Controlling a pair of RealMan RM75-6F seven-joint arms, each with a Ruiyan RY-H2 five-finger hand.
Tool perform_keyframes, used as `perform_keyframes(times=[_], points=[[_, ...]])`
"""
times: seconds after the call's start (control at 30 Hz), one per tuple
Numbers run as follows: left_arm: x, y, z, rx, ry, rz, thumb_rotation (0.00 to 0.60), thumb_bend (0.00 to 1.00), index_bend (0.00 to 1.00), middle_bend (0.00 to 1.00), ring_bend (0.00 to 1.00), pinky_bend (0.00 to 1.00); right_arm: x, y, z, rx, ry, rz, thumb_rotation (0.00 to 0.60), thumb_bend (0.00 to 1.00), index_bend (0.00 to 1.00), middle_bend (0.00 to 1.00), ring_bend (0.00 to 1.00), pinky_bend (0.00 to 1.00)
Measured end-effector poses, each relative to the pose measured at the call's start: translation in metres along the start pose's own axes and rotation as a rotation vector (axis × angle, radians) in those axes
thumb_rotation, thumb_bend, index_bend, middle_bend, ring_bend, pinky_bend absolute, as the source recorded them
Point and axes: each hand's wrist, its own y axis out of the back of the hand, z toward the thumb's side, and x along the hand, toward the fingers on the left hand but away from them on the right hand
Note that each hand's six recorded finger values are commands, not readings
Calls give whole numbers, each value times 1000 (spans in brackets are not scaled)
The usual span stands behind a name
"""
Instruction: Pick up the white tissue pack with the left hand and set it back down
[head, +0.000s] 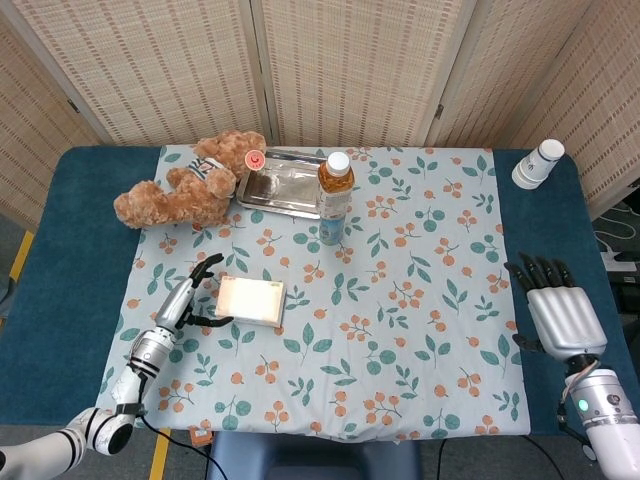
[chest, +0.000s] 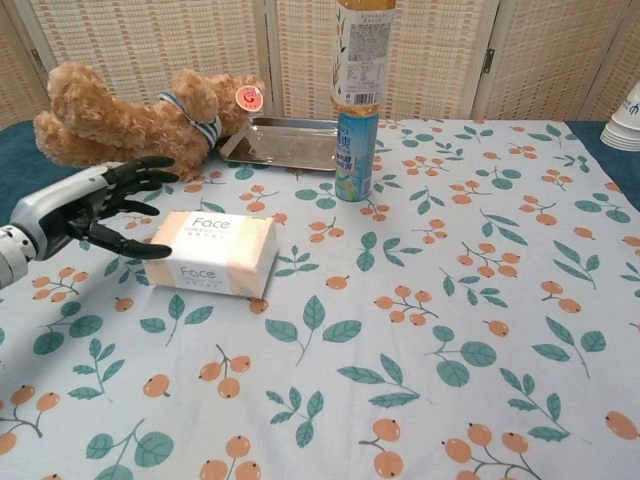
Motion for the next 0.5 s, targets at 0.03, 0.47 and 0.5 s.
perform_keyframes(times=[0.03, 0.47, 0.5], points=[[3, 5, 4, 1, -10, 14, 600, 74, 0, 48, 0, 151, 0, 0, 0, -1, 0, -1, 600, 122, 114, 2, 0, 0], [20, 74, 65, 145, -113, 164, 600, 496, 188, 128, 22, 168, 6, 10, 3, -31, 20, -19, 600, 121, 114, 2, 0, 0], [19, 78, 68, 184, -109, 170, 600, 515, 173, 134, 20, 158, 7, 11, 4, -34, 23, -21, 600, 122, 114, 2, 0, 0]])
